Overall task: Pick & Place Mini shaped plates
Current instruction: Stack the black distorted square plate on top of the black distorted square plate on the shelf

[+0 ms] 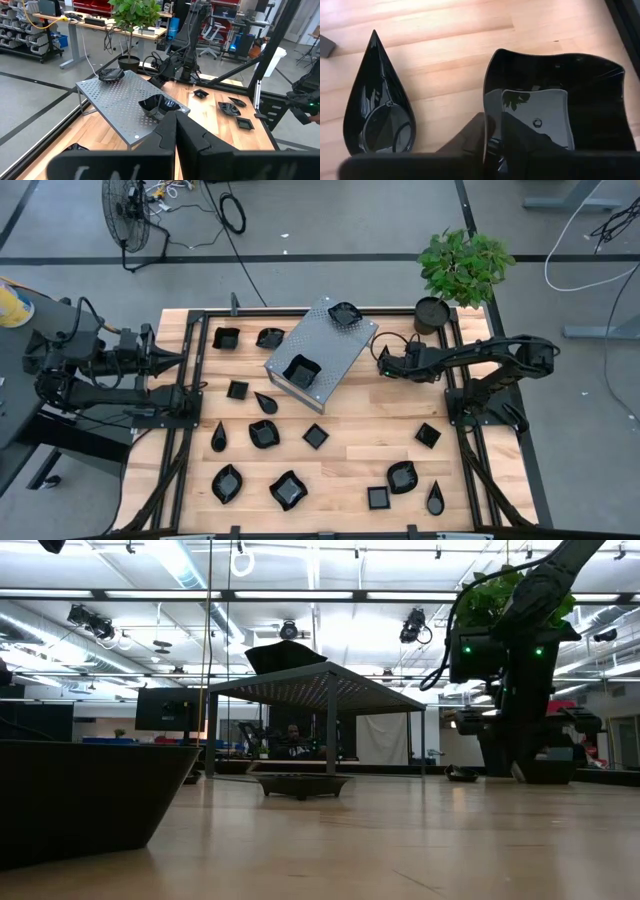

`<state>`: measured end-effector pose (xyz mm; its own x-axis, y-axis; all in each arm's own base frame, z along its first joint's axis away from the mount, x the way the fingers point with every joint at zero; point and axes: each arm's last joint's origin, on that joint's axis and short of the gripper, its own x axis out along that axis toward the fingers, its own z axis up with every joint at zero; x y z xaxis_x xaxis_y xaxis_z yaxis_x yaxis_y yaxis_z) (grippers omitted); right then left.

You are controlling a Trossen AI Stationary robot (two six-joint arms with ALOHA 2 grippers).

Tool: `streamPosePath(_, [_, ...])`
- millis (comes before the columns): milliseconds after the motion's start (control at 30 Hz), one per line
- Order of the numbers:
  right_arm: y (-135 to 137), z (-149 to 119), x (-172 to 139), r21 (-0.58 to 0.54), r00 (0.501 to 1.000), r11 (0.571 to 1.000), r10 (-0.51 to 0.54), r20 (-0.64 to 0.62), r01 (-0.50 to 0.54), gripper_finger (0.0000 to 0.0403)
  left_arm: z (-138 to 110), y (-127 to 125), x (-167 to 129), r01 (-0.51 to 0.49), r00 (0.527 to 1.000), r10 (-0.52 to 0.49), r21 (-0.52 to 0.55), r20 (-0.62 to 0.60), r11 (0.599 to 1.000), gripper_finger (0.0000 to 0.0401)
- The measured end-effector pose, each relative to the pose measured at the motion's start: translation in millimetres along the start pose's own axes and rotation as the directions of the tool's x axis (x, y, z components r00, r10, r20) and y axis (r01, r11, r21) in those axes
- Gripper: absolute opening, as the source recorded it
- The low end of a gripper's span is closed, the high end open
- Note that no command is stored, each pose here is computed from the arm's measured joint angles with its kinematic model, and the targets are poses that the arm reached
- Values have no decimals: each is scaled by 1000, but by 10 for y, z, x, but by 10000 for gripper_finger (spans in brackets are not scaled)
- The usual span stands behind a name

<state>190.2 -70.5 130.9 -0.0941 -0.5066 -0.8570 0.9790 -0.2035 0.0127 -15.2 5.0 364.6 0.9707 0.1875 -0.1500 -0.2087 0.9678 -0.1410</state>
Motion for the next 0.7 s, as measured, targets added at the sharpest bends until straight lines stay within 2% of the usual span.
streamPosePath(200, [2, -13, -8, -6, 1000, 1000, 4, 0, -4, 6, 0, 0, 0, 0, 1000, 0, 0, 0, 1000, 5])
streamPosePath(500, [50, -23, -144, -4, 998, 999, 49, -36, -50, 2, 0, 0, 0, 0, 1000, 0, 0, 0, 1000, 5])
streamPosePath(700, [134, 90, -459, -109, 994, 989, 98, -40, -102, 1, 1, 0, -2, 0, 1000, 0, 0, 1, 1000, 5])
